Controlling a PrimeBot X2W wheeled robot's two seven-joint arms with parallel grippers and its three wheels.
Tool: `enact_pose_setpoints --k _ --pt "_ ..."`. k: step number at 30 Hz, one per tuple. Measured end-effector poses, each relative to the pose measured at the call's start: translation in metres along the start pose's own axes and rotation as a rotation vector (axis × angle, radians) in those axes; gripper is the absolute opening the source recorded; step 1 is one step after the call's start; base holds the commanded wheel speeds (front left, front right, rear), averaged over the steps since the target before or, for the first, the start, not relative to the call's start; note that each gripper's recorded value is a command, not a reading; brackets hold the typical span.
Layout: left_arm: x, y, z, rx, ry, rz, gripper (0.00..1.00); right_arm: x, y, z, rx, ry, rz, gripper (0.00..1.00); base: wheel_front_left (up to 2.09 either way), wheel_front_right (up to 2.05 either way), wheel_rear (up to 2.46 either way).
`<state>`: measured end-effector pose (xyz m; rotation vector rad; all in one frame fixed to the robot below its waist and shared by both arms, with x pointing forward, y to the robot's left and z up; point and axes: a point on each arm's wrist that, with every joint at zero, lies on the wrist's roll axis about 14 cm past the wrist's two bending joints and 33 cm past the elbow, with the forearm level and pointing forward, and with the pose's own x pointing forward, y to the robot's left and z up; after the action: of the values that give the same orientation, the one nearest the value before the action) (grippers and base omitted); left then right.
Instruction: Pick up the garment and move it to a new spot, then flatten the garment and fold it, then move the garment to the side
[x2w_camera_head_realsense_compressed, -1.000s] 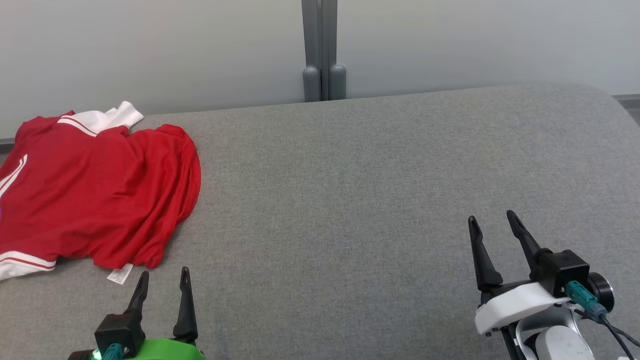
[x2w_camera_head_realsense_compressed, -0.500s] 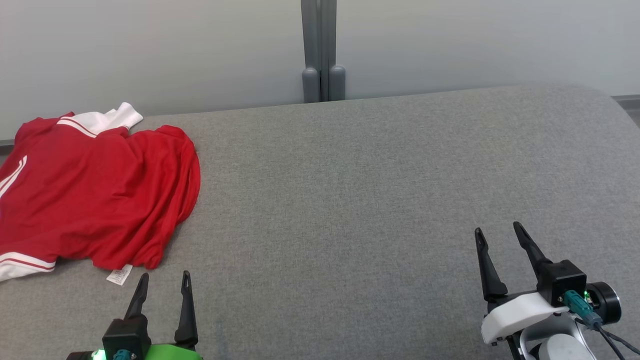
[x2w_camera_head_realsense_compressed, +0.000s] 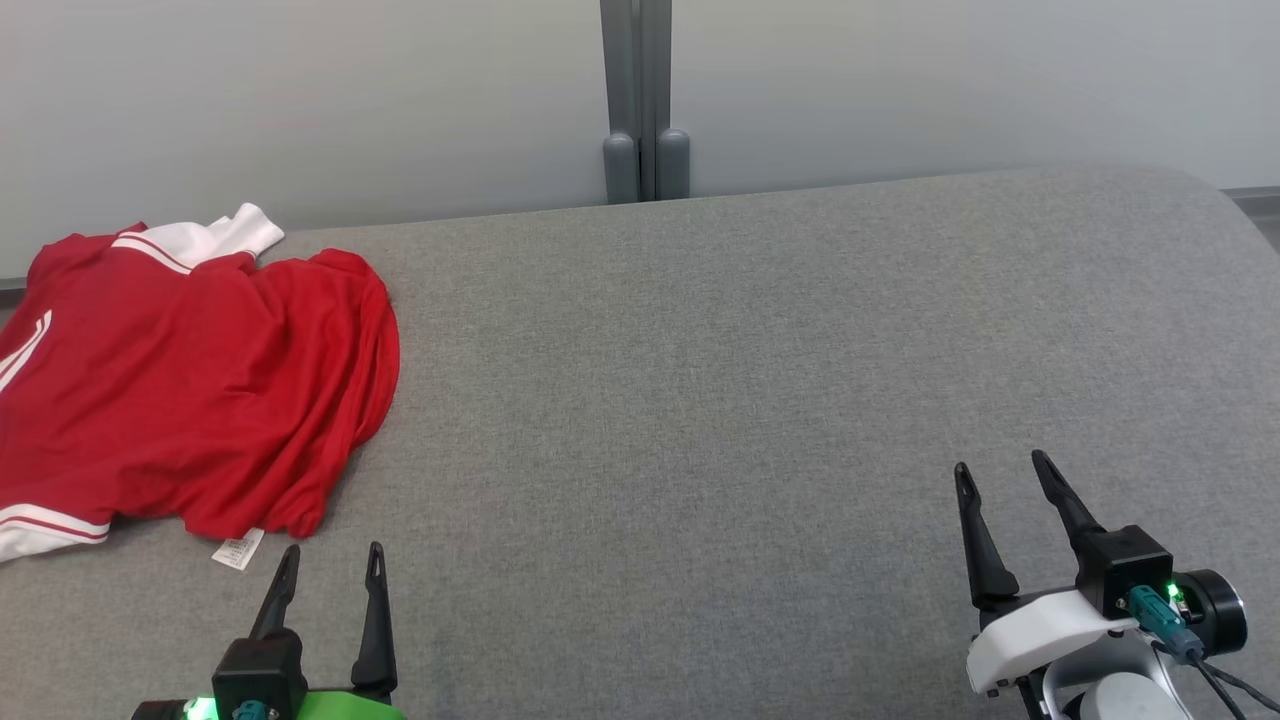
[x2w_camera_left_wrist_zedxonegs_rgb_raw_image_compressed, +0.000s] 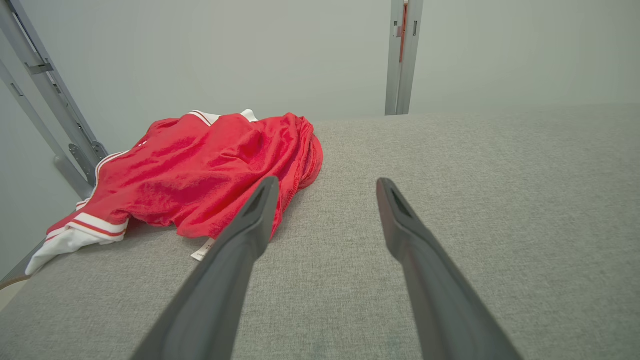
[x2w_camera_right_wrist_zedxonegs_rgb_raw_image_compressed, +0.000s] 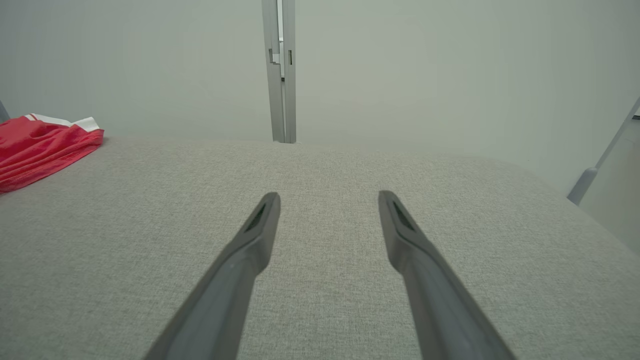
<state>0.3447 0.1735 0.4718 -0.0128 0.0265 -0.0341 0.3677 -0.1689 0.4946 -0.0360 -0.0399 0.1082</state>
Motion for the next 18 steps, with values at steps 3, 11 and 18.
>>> enact_pose_setpoints --k 3,11,18 --pt "-0.001 0.001 0.000 -0.001 0.001 0.004 1.00 0.001 0.001 -0.001 0.001 0.002 0.003 1.00 0.00 0.00 0.00" --pt "-0.007 0.009 -0.003 -0.004 0.008 0.030 1.00 0.005 0.007 -0.005 0.011 0.014 0.023 1.00 0.00 0.00 0.00" --pt "-0.030 0.040 -0.004 -0.010 0.008 0.143 1.00 0.014 0.048 -0.016 0.028 0.048 0.147 1.00 0.00 0.00 0.00"
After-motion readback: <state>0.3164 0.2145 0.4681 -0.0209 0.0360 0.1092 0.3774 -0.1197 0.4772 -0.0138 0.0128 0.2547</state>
